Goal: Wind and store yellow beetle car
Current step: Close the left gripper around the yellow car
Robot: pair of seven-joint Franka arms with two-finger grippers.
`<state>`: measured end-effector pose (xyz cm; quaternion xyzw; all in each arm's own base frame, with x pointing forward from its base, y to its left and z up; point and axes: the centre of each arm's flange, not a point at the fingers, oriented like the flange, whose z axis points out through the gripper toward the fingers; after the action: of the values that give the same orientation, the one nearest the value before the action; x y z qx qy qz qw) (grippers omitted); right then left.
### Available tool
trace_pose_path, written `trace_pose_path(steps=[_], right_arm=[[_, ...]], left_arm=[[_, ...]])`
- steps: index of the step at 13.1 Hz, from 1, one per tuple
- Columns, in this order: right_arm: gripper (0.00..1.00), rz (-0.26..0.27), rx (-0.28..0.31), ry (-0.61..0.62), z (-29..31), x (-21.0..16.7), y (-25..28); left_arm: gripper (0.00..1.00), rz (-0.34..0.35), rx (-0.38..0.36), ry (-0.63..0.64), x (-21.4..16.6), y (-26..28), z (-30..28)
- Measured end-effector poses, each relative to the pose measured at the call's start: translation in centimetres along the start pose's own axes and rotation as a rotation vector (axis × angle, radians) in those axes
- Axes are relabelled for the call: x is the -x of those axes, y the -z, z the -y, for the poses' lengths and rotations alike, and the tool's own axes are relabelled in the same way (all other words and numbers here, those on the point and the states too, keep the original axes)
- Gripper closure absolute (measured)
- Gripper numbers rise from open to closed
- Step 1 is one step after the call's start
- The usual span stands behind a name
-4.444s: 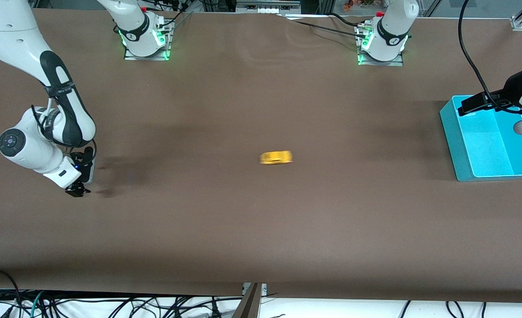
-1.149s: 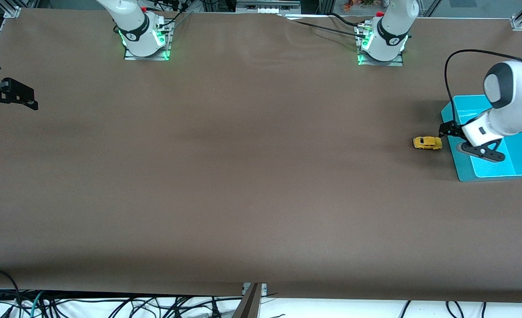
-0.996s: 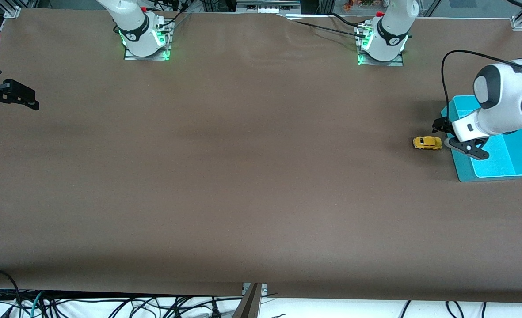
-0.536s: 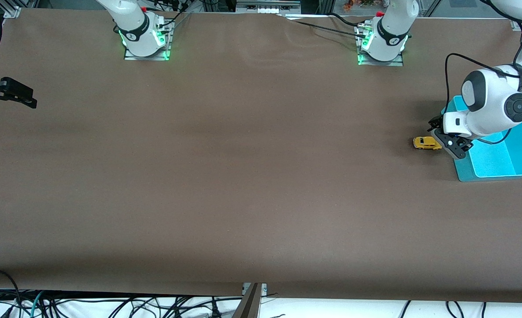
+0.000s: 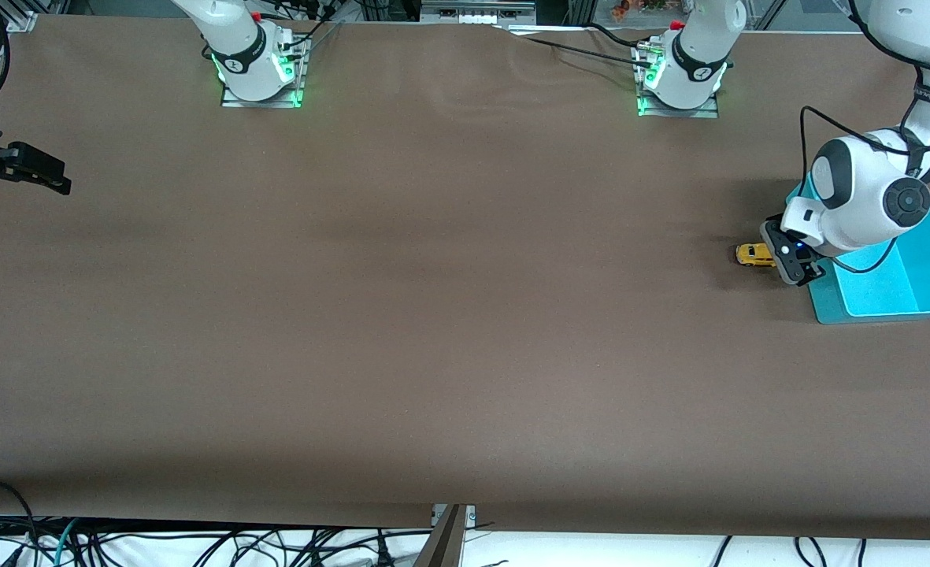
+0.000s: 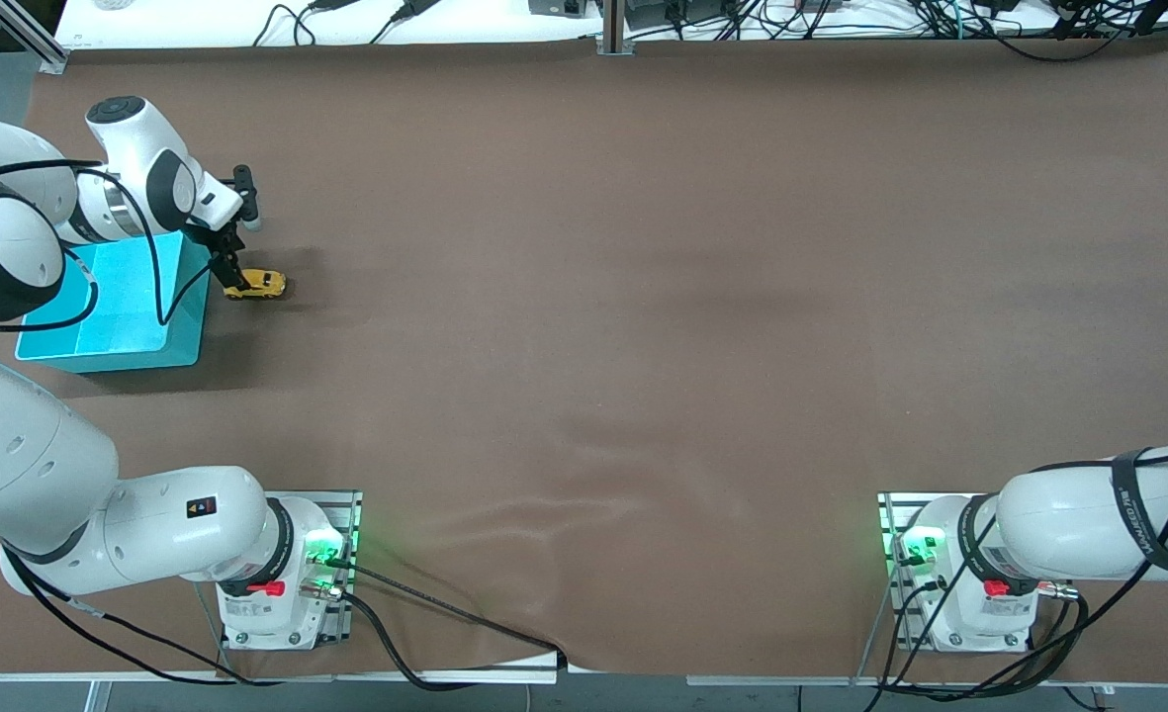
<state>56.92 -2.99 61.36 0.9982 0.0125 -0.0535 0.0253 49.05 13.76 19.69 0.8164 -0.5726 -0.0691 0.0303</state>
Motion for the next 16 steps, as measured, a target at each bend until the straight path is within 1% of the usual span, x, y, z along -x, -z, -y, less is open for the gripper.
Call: trace_pose_path(steps=[3, 5, 8, 10, 12, 14, 15, 16], right_arm=[[0.00, -0.001, 0.000, 0.000, 0.0, 0.0, 0.0], [0.00, -0.001, 0.000, 0.000, 0.0, 0.0, 0.0], [0.00, -0.001, 0.000, 0.000, 0.0, -0.1, -0.1], [0.00, -0.002, 0.000, 0.000, 0.0, -0.1, -0.1], [0.00, -0.002, 0.000, 0.000, 0.0, -0.1, -0.1], [0.00, -0.002, 0.000, 0.000, 0.0, -0.1, -0.1], [0.00, -0.003, 0.000, 0.000, 0.0, -0.1, -0.1], [0.00, -0.003, 0.000, 0.000, 0.0, -0.1, -0.1]], left_arm=[[0.00, -0.001, 0.005, -0.047, 0.5, -0.8, 0.0], [0.00, -0.002, 0.012, -0.051, 0.4, -1.7, -0.5], [0.00, -0.008, -0.001, -0.054, 0.3, -3.4, -1.7], [0.02, -0.009, -0.005, -0.054, 0.3, -3.5, -1.8], [0.23, -0.010, -0.023, -0.054, 0.3, -3.1, -1.6], [0.48, -0.011, -0.032, -0.054, 0.3, -2.7, -1.5], [0.51, -0.012, -0.036, -0.054, 0.3, -2.4, -1.4], [0.51, -0.012, -0.041, -0.054, 0.3, -2.2, -1.4]])
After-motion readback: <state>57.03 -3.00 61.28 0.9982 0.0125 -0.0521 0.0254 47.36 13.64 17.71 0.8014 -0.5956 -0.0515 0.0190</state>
